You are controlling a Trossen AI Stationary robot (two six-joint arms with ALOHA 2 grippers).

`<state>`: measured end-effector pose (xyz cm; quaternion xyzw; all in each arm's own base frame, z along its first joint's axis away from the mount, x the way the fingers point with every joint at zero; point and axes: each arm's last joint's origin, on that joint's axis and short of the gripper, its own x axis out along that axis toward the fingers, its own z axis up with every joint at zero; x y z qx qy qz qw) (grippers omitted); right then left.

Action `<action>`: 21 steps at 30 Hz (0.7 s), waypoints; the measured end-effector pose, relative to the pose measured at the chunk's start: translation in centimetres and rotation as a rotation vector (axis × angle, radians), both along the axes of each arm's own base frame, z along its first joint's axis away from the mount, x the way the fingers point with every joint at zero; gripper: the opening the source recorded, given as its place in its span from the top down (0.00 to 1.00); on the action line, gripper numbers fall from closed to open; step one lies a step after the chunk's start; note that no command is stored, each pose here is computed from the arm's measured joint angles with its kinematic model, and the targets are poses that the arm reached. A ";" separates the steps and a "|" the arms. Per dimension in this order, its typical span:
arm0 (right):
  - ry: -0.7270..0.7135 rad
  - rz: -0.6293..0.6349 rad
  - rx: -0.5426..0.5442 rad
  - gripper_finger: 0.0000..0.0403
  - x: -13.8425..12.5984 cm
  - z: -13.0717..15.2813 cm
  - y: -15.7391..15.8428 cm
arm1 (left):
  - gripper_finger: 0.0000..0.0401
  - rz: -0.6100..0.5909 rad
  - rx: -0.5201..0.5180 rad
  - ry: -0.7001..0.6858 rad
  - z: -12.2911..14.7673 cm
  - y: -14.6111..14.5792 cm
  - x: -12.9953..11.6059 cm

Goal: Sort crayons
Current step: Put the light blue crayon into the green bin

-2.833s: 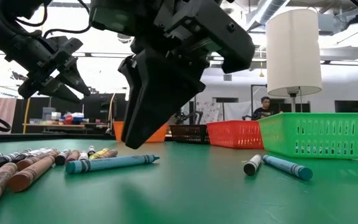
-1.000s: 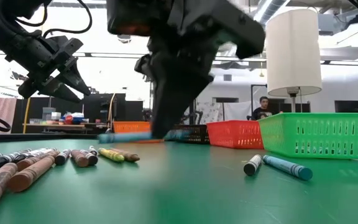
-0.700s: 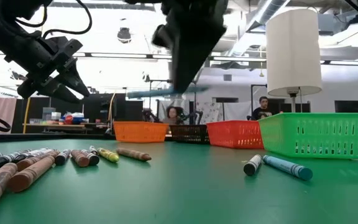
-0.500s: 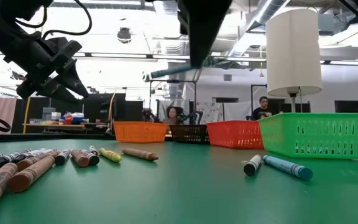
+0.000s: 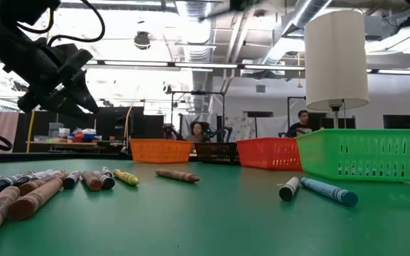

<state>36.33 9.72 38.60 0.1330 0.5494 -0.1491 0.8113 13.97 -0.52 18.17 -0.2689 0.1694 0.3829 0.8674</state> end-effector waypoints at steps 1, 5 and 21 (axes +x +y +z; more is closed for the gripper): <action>-0.034 -0.021 -0.007 0.99 -0.7 0.9 -0.1 | 0.55 0.000 0.000 -0.001 0.0 0.0 0.0; -0.139 -0.089 -0.013 0.99 -3.3 3.8 -0.6 | 0.55 0.000 0.000 -0.001 0.0 0.0 0.0; -0.055 -0.401 -0.055 1.00 -9.6 1.6 -5.3 | 0.55 -0.001 -0.015 -0.009 0.0 0.0 0.0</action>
